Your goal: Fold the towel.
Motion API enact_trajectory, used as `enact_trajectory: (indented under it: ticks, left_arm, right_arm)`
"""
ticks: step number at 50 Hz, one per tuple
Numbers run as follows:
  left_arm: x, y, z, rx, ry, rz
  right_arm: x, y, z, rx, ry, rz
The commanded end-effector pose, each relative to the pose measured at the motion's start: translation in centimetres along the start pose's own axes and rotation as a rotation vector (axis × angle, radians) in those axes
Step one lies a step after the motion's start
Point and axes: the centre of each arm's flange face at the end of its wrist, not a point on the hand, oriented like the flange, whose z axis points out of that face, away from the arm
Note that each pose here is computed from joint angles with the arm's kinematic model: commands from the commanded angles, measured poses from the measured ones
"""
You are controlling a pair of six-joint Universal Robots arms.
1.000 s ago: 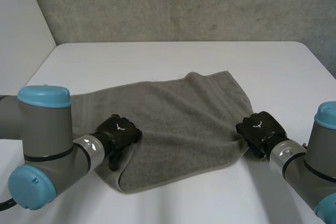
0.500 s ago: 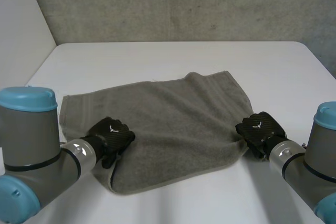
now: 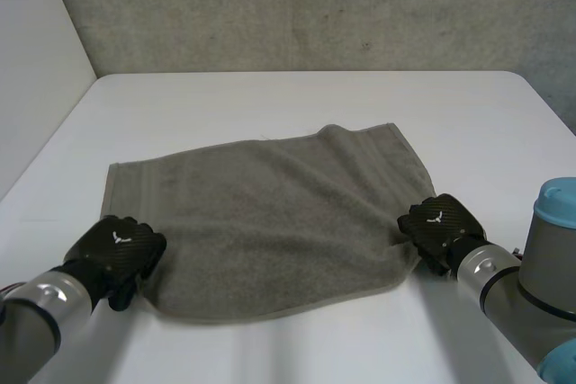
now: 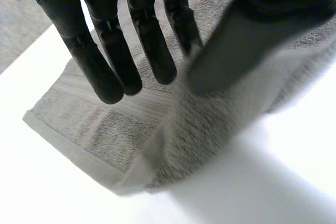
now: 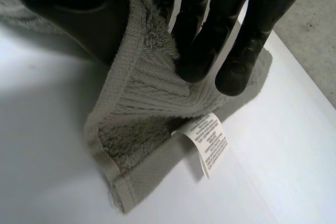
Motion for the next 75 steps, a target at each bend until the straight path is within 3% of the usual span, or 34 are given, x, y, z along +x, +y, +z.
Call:
enact_trajectory:
  ticks: [1,8,21,28,32,48,75]
  left_arm:
    - [0.3,-0.1,-1.5,0.092,-0.066,0.024]
    - [0.1,-1.5,-2.8,0.21,-0.126,0.061]
    - [2.9,-0.1,-3.4,0.211,0.029,0.079]
    - [4.0,1.4,-3.7,0.157,0.055,0.223]
    - [4.1,1.9,-3.6,0.134,0.061,0.243]
    - [5.2,4.2,-1.7,0.025,0.16,0.195]
    - [3.9,3.8,1.1,0.106,0.032,0.121]
  right_arm:
    - [-0.4,0.0,0.0,-0.001,-0.012,-0.003]
    - [-0.4,0.1,0.0,-0.002,-0.013,-0.003]
    - [-0.5,0.1,0.0,-0.003,-0.016,-0.005]
    - [-0.6,0.2,0.1,-0.004,-0.018,-0.004]
    - [-0.6,0.2,0.1,-0.005,-0.019,-0.004]
    - [-0.8,0.2,0.0,-0.004,-0.023,-0.007]
    - [-0.9,0.2,0.0,-0.002,-0.025,-0.007]
